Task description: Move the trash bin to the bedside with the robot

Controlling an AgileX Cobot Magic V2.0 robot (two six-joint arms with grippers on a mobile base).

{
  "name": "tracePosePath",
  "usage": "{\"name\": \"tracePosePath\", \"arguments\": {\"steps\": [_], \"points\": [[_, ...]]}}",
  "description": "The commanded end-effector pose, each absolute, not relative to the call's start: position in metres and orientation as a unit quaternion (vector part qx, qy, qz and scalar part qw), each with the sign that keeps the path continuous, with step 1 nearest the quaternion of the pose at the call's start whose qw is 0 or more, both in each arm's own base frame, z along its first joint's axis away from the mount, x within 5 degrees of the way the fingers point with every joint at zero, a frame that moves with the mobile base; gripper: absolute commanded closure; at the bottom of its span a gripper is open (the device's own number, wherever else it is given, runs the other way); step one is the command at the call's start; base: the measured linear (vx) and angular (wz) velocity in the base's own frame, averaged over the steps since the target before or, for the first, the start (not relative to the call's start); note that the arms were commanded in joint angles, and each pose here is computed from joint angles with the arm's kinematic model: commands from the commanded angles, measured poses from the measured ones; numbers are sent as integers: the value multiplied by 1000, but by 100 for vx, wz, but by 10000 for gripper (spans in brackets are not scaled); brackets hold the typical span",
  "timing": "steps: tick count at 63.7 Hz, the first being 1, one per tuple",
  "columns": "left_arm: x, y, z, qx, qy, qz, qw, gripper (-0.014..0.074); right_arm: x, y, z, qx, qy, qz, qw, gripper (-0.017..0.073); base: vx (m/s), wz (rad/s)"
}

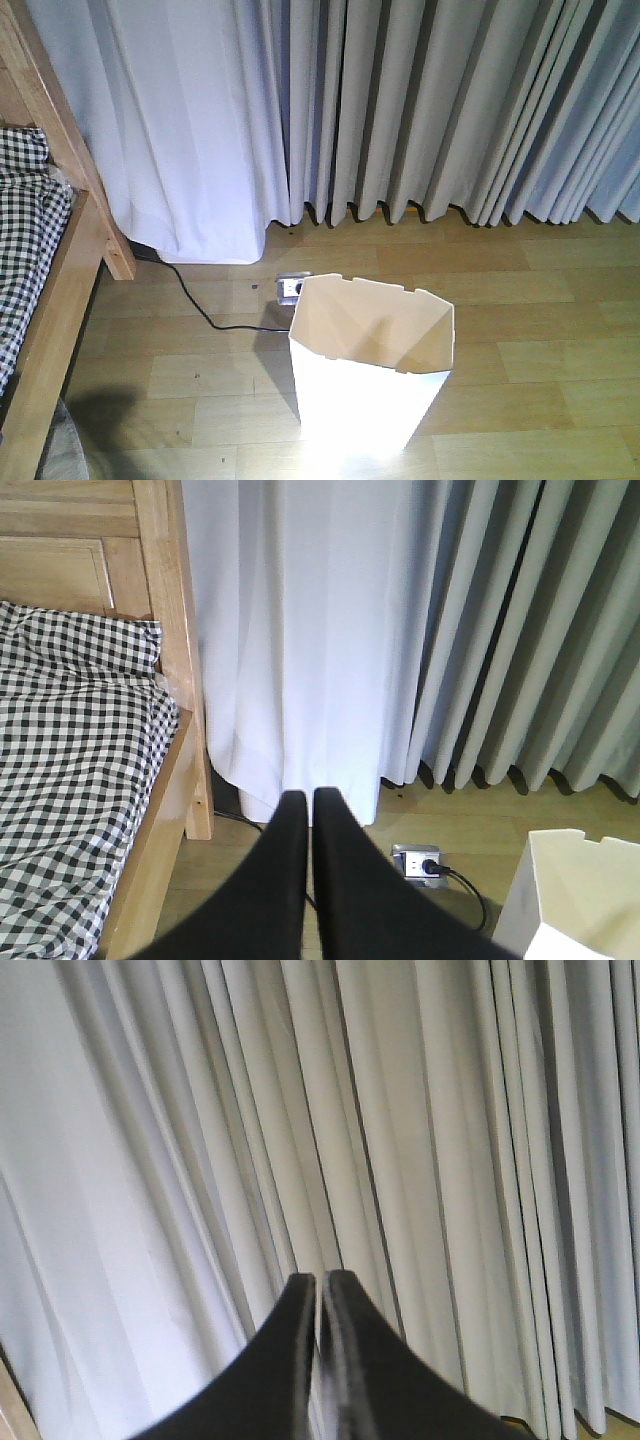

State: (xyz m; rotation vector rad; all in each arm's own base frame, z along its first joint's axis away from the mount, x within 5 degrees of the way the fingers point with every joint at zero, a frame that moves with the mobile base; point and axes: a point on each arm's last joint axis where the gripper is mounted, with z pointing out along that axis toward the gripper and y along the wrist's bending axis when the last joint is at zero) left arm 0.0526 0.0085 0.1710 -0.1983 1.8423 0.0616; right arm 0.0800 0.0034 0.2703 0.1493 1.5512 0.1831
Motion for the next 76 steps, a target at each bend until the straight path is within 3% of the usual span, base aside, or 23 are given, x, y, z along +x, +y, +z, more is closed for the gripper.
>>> {"name": "tracePosePath", "arguments": {"steps": [1, 33, 41, 45, 56, 66, 76], "points": [[53, 8, 176, -84, 771, 24, 631, 600, 81, 3, 279, 64, 693, 77, 714, 570, 0, 0], [53, 8, 176, -84, 771, 24, 631, 600, 80, 2, 279, 75, 690, 82, 715, 568, 0, 0], [53, 8, 176, -84, 771, 24, 631, 600, 75, 8, 275, -33, 706, 11, 707, 568, 0, 0], [53, 8, 176, -84, 771, 24, 631, 600, 72, 9, 272, -59, 716, -11, 695, 568, 0, 0], [53, 8, 176, -84, 771, 24, 631, 600, 67, -1, 267, 3, 720, -26, 694, 568, 0, 0], [53, 8, 176, -84, 771, 24, 631, 600, 65, -10, 241, 79, 675, -20, 734, 568, 0, 0], [53, 8, 176, -84, 771, 24, 631, 600, 61, -5, 216, 28, 650, -19, 759, 568, 0, 0]]}}
